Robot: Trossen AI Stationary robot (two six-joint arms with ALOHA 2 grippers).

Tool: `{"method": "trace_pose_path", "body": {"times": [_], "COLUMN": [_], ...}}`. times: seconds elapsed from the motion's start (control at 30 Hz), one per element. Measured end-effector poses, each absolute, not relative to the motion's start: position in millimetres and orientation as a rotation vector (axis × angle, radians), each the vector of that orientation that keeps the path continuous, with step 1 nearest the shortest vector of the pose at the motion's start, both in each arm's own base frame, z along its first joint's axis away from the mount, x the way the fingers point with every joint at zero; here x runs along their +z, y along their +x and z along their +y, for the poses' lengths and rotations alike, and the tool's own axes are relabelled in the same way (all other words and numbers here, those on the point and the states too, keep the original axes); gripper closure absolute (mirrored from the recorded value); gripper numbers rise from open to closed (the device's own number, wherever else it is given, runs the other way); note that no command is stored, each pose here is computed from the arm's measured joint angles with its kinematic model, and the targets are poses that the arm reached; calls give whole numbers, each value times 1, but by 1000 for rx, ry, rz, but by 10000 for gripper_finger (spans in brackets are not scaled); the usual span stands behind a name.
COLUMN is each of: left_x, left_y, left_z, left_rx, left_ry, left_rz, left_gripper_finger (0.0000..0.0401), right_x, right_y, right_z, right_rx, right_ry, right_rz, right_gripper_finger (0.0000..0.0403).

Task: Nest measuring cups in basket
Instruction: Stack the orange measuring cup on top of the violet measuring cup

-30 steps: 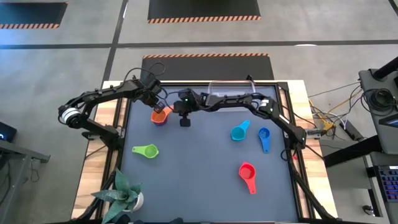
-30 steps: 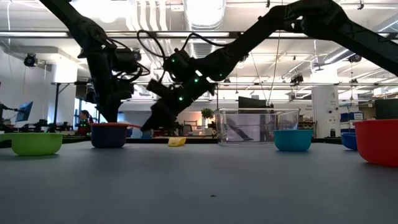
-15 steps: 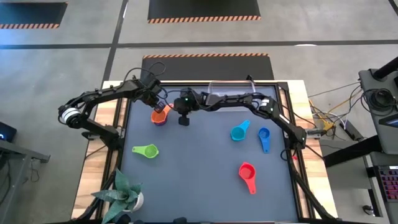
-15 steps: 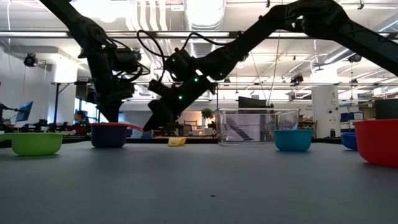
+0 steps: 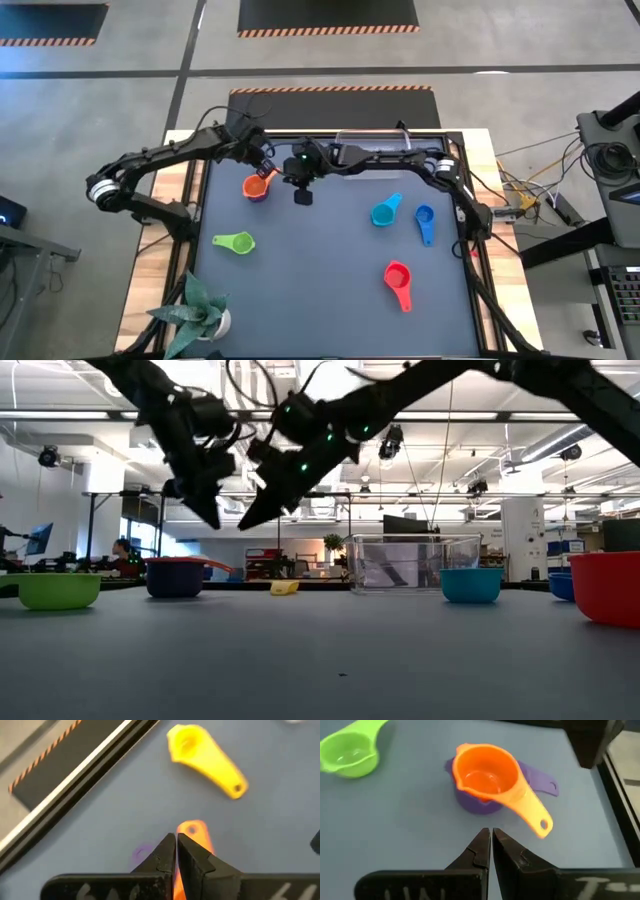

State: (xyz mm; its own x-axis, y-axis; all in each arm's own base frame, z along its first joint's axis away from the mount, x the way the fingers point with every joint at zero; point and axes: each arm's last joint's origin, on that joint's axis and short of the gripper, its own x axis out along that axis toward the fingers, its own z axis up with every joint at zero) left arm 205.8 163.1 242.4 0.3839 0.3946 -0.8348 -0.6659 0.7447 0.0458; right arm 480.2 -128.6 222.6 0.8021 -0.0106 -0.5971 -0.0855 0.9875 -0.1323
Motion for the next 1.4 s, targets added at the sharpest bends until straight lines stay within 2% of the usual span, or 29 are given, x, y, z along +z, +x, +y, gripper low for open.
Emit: {"method": "trace_pose_path", "body": {"times": [0.23, 0.57, 0.8, 1.03, 1.4], "left_x": [249, 241, 217, 192, 174], "left_y": [228, 262, 278, 288, 289], "left_z": [141, 113, 104, 112, 129], "left_rx": [602, 536, 556, 602, 714], "left_ry": [-274, -303, -353, -382, -333], "left_rz": [904, 832, 890, 975, 1111], "left_gripper_finger": [401, 401, 401, 401, 401], "right_x": [254, 251, 267, 282, 278], "right_y": [435, 382, 365, 352, 346], "right_z": [-101, -77, -78, -79, -83], "right_rx": [67, 53, 19, 4, -19], "right_ry": [-185, -228, -261, -280, -275], "right_rz": [594, 378, 238, 202, 223], "right_gripper_finger": [394, 394, 394, 394, 394]}}
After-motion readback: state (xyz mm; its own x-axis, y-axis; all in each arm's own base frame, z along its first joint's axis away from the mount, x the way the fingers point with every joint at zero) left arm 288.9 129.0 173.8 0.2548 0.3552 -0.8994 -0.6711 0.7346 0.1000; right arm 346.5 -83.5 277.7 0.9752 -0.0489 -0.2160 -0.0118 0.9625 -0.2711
